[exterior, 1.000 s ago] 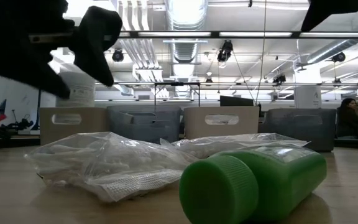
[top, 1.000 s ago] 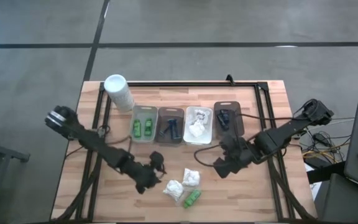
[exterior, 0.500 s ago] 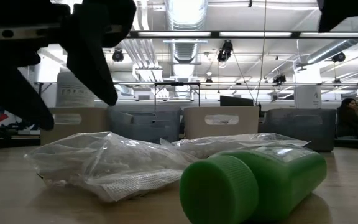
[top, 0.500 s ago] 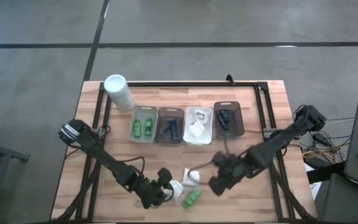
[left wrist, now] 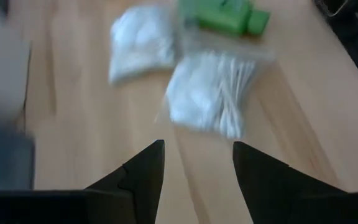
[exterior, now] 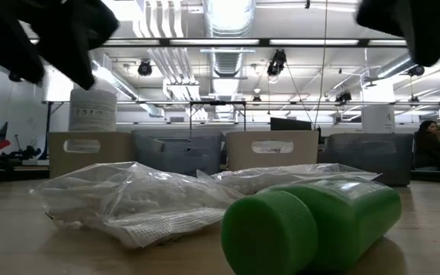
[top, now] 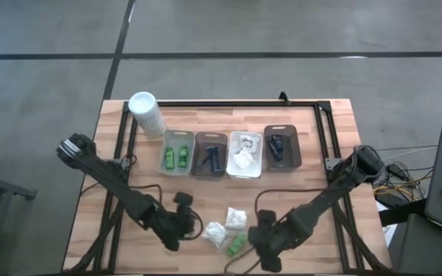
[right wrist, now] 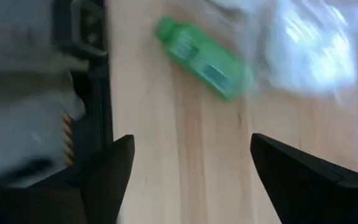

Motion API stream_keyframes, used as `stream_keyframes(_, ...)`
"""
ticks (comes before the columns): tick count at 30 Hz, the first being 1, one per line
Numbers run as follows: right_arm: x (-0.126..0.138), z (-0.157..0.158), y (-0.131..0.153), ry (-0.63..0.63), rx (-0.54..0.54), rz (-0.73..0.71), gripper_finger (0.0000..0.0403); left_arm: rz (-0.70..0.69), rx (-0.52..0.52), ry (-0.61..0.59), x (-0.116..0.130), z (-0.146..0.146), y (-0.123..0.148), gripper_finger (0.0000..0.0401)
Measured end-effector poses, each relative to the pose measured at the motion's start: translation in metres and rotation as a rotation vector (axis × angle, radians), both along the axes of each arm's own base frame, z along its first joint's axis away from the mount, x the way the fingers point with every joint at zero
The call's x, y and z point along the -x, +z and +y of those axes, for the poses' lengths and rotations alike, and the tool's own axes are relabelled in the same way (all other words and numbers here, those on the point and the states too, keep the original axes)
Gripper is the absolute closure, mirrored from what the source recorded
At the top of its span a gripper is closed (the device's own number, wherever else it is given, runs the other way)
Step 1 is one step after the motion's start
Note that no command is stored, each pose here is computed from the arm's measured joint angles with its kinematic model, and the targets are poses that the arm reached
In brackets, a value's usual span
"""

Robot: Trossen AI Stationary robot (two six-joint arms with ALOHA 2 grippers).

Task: Pick & Place Travel size toiletries
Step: Put the green shampoo into the gray bin

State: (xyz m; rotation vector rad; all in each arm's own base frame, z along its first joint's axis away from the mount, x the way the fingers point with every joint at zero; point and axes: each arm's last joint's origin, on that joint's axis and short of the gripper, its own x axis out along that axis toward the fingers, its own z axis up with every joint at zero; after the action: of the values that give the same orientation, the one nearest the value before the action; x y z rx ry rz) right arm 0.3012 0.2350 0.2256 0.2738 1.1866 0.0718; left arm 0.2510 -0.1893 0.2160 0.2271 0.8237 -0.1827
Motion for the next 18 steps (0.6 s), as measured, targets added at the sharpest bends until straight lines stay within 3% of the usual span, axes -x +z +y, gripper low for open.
stream_keyframes(3,-0.011,0.008,-0.007,0.215,0.093,-0.042,0.009,0.054,0.051,0.087,0.017,0.007,0.012,0.0206)
stream_keyframes(8,-0.031,0.019,-0.025,0.483,0.219,-0.072,0.008,0.052,0.019,0.143,0.041,0.015,0.029,0.0206)
stream_keyframes(11,-0.043,0.022,-0.034,0.546,0.244,-0.071,0.0075,0.024,-0.004,0.162,0.05,0.02,0.038,0.0207)
stream_keyframes(18,-0.071,0.014,-0.046,0.517,0.266,-0.031,0.0076,0.008,-0.007,0.163,0.067,0.029,0.049,0.0206)
